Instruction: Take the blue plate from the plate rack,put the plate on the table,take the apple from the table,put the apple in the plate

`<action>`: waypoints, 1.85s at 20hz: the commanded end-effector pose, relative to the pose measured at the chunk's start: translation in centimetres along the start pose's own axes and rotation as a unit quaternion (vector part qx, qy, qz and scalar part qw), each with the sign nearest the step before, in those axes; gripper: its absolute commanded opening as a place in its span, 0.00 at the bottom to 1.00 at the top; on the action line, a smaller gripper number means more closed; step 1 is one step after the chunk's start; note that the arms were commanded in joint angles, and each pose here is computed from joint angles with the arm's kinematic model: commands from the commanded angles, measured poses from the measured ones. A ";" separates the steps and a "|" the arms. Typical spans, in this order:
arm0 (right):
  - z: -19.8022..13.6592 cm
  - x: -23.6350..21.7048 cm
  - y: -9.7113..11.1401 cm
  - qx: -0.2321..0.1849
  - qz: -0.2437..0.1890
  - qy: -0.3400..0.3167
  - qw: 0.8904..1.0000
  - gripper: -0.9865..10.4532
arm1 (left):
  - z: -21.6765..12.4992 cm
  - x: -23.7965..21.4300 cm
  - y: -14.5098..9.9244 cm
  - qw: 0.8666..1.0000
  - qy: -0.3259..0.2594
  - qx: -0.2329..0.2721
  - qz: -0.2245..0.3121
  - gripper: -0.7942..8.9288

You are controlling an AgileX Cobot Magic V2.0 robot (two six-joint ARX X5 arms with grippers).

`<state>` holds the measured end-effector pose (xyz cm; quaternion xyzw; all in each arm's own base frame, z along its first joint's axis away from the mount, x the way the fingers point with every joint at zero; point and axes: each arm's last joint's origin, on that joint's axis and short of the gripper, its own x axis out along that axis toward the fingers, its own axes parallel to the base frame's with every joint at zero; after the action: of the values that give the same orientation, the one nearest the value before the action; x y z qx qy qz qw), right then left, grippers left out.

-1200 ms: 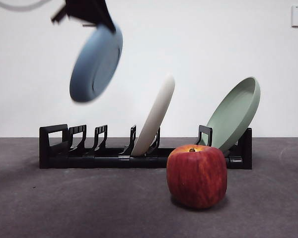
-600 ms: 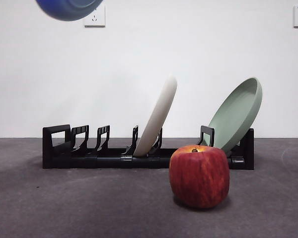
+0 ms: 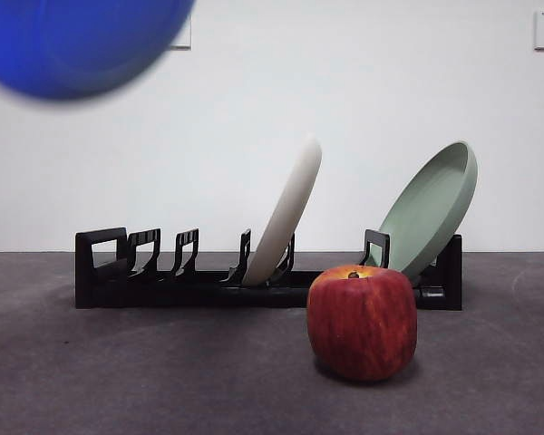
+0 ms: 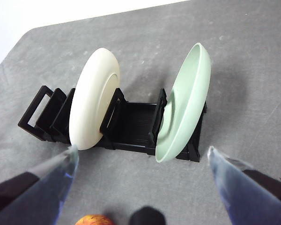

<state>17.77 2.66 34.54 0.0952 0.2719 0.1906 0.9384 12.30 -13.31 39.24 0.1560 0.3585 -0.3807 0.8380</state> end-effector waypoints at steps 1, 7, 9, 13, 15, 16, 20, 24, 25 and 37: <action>0.1 -0.1 0.0 0.003 0.000 -0.001 1.000 0.50 | -2.4 4.6 -0.7 0.998 0.053 -0.014 0.001 0.07; 0.1 -0.1 0.0 0.003 -0.001 0.000 1.000 0.50 | -5.6 12.6 -1.9 0.994 0.080 0.026 0.066 0.07; 0.1 -0.1 0.0 0.003 -0.001 -0.002 1.000 0.50 | -5.8 14.5 -2.0 0.991 0.105 0.058 0.065 0.07; 0.1 -0.1 0.0 0.002 -0.001 -0.005 1.000 0.50 | -6.1 18.2 -2.5 0.984 0.143 0.089 0.055 0.07; 0.1 -0.1 0.0 0.002 -0.001 -0.005 1.000 0.50 | -6.5 19.7 -2.9 0.981 0.162 0.102 0.038 0.07; 0.1 -0.1 0.0 0.002 -0.001 -0.005 1.000 0.50 | -6.8 20.3 -3.1 0.979 0.171 0.105 0.033 0.07; 0.1 -0.1 0.0 0.002 0.000 -0.004 1.000 0.50 | -7.2 22.0 -3.7 0.978 0.184 0.096 -0.019 0.20; 0.1 -0.1 0.0 0.002 0.002 -0.003 1.000 0.50 | -6.9 22.0 -3.8 0.981 0.173 0.076 -0.035 0.47; 0.1 -0.1 0.1 0.002 0.009 -0.001 1.000 0.50 | -6.7 21.9 -3.6 0.983 0.171 0.063 -0.032 0.47; -2.6 5.3 4.9 -0.103 0.082 0.147 0.980 0.50 | 4.5 1.0 -0.6 0.985 -0.135 -0.010 0.109 0.47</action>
<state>18.90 9.13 31.25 0.0080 0.3805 0.2972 0.8757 14.56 -16.92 41.21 0.1356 0.2309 -0.3063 0.9135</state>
